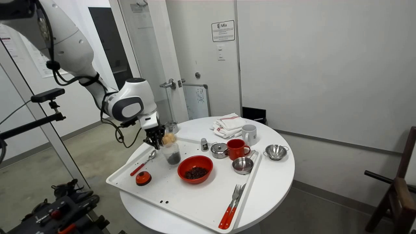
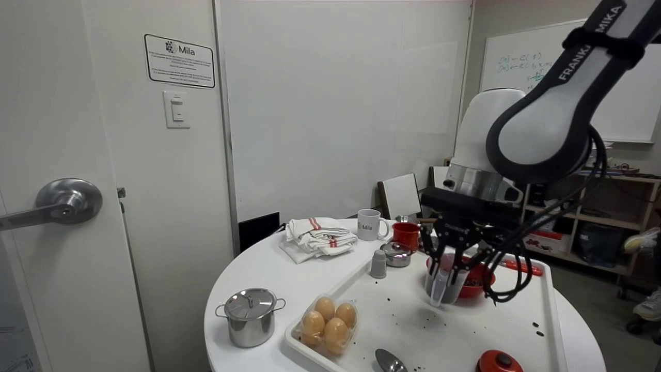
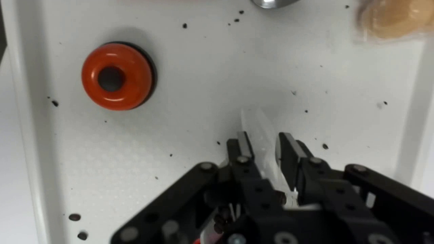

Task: Pour some of the things in the jug into the red bowl

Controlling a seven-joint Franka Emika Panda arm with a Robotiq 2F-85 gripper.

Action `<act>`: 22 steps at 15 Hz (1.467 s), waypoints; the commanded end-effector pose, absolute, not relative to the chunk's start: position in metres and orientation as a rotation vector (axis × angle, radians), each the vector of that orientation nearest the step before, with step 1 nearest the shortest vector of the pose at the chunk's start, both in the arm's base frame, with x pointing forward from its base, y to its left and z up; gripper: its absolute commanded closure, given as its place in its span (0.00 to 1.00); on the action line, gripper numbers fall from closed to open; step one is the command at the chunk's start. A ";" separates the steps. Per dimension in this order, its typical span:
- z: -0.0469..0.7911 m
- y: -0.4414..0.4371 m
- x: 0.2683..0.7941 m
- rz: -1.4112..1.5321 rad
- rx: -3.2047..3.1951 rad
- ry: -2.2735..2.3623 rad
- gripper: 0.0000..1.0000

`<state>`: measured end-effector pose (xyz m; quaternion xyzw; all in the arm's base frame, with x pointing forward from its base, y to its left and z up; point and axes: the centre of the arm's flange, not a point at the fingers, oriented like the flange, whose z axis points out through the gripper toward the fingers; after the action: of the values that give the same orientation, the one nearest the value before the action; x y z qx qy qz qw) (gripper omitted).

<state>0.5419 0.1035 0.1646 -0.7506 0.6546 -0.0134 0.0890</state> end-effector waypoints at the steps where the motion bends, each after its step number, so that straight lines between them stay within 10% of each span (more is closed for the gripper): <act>1: 0.216 0.078 0.561 -0.009 -2.083 1.996 0.90; 22: 0.191 -0.054 0.549 0.612 -1.771 1.807 0.90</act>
<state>0.5462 -0.0544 0.2109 -0.6419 0.7026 0.1763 0.2514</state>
